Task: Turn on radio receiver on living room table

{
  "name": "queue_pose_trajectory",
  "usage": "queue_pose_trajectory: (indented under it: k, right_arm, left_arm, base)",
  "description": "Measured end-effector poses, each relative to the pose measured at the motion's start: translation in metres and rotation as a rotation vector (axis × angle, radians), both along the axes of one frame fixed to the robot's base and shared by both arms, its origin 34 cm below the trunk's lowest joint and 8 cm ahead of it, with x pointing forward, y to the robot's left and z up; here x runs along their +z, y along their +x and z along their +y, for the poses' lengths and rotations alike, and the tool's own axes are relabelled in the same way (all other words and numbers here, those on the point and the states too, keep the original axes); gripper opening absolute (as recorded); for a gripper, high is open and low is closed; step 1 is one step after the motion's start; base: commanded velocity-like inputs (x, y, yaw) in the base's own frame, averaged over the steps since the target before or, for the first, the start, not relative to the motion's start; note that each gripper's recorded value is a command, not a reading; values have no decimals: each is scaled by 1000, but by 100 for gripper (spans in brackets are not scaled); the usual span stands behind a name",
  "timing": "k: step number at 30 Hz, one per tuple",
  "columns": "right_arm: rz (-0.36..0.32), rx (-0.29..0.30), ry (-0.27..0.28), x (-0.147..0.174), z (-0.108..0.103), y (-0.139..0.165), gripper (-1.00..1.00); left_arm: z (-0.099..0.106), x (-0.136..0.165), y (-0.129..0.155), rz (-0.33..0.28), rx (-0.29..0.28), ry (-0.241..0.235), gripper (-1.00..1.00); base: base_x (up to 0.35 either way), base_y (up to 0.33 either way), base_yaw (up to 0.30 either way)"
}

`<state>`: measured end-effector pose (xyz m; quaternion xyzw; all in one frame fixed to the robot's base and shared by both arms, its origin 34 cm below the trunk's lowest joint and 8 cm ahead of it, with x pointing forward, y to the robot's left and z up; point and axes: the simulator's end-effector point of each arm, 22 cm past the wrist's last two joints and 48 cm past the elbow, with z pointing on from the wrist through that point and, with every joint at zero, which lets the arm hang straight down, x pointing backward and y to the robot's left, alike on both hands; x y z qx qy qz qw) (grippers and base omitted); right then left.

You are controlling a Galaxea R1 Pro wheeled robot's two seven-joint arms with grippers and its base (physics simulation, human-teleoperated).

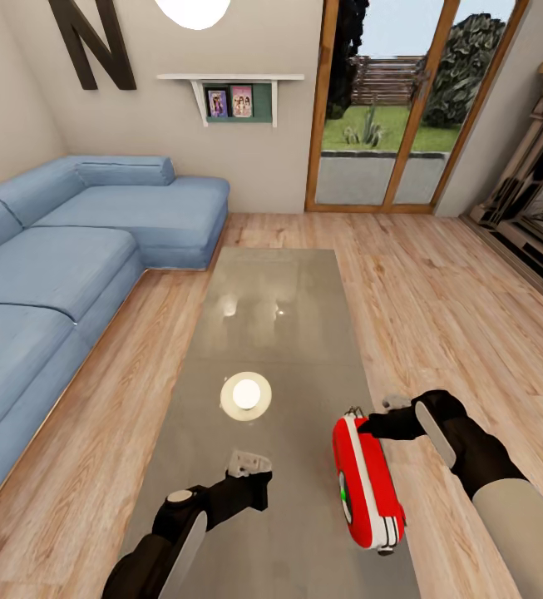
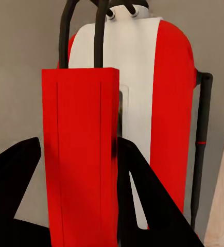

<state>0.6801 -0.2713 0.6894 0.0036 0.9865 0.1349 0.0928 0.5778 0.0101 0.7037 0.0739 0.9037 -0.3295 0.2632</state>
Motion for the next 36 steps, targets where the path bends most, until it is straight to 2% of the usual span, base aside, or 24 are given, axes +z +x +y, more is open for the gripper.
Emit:
queue_pose_trajectory:
  k: [8,18,21,24,27,36]
  right_arm:
    - [4,10,-5,-5,0,-13,-100]
    - [1,7,-3,-4,0,-12,-100]
    - [1,-2,25,-2,5,-12,-100]
    - [-2,2,9,-3,2,-11,-100]
    - [-4,-5,19,-1,3,-10,-100]
    - [-141,-36,20,28,-2,26,-100]
  left_arm:
    - [1,-14,-12,39,-5,10,-100]
    - [1,-15,-12,39,-5,11,-100]
    - [1,-15,-12,40,-5,11,-100]
    - [1,-15,-12,40,-6,11,-100]
    - [1,-15,-12,40,-6,11,-100]
    - [1,-15,-13,40,-7,12,-100]
  base:
    - [0,0,0]
    - [0,0,0]
    - [0,0,0]
    - [0,0,0]
    - [0,0,0]
    - [0,0,0]
